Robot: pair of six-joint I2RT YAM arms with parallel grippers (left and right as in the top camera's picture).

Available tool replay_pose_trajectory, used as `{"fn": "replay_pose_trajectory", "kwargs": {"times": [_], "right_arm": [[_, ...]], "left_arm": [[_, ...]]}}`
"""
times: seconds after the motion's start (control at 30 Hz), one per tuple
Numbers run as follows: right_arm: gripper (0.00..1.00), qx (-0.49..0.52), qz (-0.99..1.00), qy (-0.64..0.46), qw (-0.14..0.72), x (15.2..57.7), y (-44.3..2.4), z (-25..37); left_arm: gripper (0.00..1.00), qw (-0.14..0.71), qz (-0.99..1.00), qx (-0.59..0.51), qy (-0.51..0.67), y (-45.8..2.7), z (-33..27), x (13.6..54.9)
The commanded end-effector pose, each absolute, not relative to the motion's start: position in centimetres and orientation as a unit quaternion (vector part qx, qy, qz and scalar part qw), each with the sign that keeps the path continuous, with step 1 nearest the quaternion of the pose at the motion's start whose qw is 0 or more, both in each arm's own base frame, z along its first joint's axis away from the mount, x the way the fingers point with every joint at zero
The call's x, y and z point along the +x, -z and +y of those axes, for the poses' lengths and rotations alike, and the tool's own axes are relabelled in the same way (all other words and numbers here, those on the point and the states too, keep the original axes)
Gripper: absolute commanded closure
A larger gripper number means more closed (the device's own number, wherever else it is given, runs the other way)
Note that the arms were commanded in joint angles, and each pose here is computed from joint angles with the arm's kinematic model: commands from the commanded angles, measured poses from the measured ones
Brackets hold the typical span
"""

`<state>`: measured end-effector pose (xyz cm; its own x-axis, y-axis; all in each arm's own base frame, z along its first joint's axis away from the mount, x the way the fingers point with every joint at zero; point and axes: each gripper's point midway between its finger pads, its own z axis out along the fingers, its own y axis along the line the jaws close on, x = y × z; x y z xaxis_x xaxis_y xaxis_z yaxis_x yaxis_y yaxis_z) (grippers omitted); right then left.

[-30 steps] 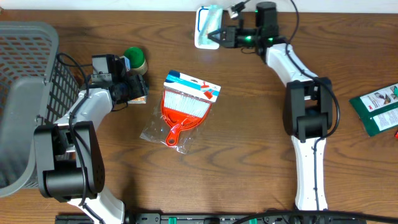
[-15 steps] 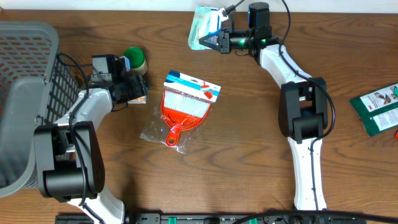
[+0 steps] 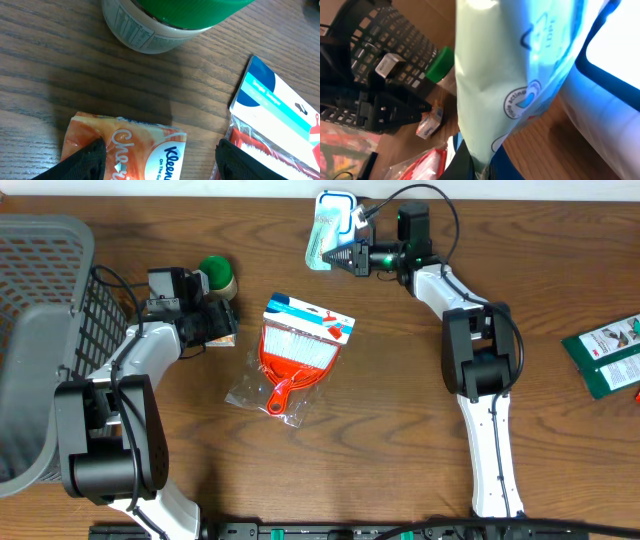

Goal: Scan the item barcode
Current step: 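Hold the wipes pack against the scanner face with the right gripper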

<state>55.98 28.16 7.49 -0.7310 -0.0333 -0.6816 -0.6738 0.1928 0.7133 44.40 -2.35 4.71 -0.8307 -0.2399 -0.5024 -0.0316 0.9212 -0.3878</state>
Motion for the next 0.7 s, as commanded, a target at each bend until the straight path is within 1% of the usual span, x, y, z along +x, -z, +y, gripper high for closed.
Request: {"fn": "replay_pose_trajectory", "kwargs": {"times": [0.0, 0.37, 0.67], "right_arm": [[0.99, -0.243, 0.713, -0.593, 0.283, 56.6, -9.3, 26.8], [0.99, -0.218, 0.72, -0.588, 0.296, 58.0, -9.4, 23.7], [0.99, -0.235, 0.708, -0.6, 0.29, 57.3, -9.9, 24.3]], "left_arm": [[0.29, 0.249, 0.95, -0.085, 0.165, -2.0, -1.6, 43.2], [0.29, 0.243, 0.952, -0.086, 0.165, -1.5, -1.6, 43.1], [0.29, 0.243, 0.952, -0.086, 0.165, -1.5, -1.6, 43.1]]}}
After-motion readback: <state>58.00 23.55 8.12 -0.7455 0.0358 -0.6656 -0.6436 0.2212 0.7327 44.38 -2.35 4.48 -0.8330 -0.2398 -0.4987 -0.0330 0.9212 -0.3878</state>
